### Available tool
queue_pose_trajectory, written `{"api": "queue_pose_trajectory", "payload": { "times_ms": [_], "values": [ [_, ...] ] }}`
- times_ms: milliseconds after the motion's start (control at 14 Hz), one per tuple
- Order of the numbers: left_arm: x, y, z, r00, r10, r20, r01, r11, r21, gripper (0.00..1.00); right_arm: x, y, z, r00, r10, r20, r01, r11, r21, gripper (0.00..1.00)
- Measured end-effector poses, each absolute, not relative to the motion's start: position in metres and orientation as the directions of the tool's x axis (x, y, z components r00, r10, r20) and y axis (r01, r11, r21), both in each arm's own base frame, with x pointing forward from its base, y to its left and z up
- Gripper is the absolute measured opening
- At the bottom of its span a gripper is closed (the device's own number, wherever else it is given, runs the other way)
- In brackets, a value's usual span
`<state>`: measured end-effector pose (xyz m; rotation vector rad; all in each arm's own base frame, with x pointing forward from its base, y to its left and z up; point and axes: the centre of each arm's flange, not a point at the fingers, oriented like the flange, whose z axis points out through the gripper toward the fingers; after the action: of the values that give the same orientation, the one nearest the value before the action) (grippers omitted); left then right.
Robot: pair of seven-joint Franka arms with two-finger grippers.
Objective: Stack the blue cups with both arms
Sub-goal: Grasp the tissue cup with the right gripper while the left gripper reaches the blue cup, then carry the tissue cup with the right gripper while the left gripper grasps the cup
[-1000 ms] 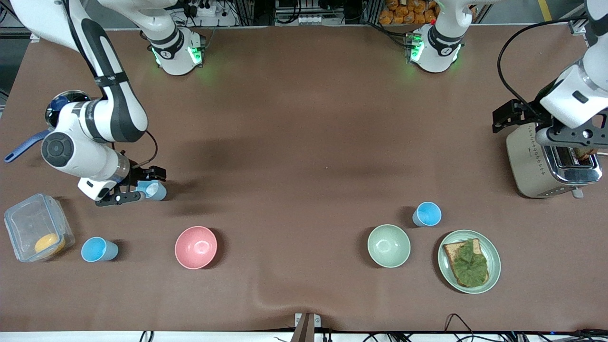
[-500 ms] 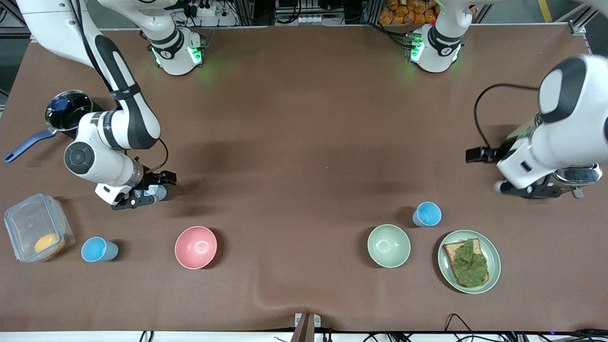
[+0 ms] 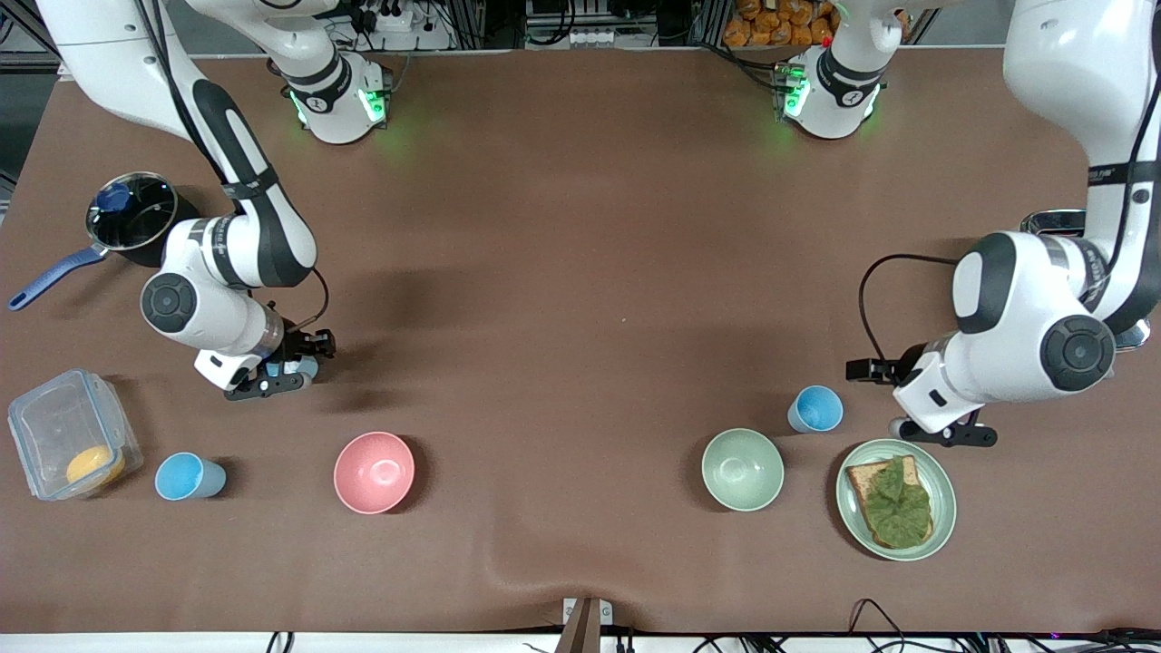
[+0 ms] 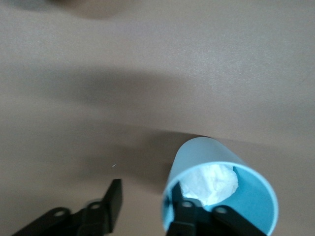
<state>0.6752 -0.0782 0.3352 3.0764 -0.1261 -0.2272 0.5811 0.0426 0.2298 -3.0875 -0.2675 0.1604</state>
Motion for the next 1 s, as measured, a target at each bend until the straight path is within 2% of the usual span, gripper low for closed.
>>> {"api": "queue_pose_trajectory", "payload": {
  "times_ms": [214, 357, 500, 714, 1000],
  "values": [
    [0.683, -0.074, 0.315, 0.989, -0.092, -0.116, -0.089, -0.995, 0.035, 1.00, 0.582, 0.044, 0.232, 0.973, 0.208, -0.097, 0.208, -0.978, -0.016, 0.10],
    [0.684, -0.075, 0.308, 0.988, -0.094, -0.122, -0.091, -0.995, 0.033, 1.00, 0.584, 0.045, 0.236, 0.972, 0.218, -0.090, 0.219, -0.976, -0.006, 0.05],
    [0.684, -0.075, 0.298, 0.987, -0.094, -0.130, -0.090, -0.995, 0.034, 1.00, 0.587, 0.065, 0.243, 0.979, 0.189, -0.077, 0.189, -0.982, -0.003, 0.04],
    [0.687, -0.078, 0.273, 0.987, -0.096, -0.133, -0.091, -0.995, 0.039, 1.00, 0.583, 0.165, 0.262, 0.997, 0.043, -0.060, 0.042, -0.999, -0.012, 0.04],
    [0.688, -0.079, 0.255, 0.986, -0.093, -0.137, -0.088, -0.995, 0.043, 1.00, 0.547, 0.309, 0.299, 0.993, -0.097, -0.065, -0.100, -0.994, -0.044, 0.04]
  ]
}}
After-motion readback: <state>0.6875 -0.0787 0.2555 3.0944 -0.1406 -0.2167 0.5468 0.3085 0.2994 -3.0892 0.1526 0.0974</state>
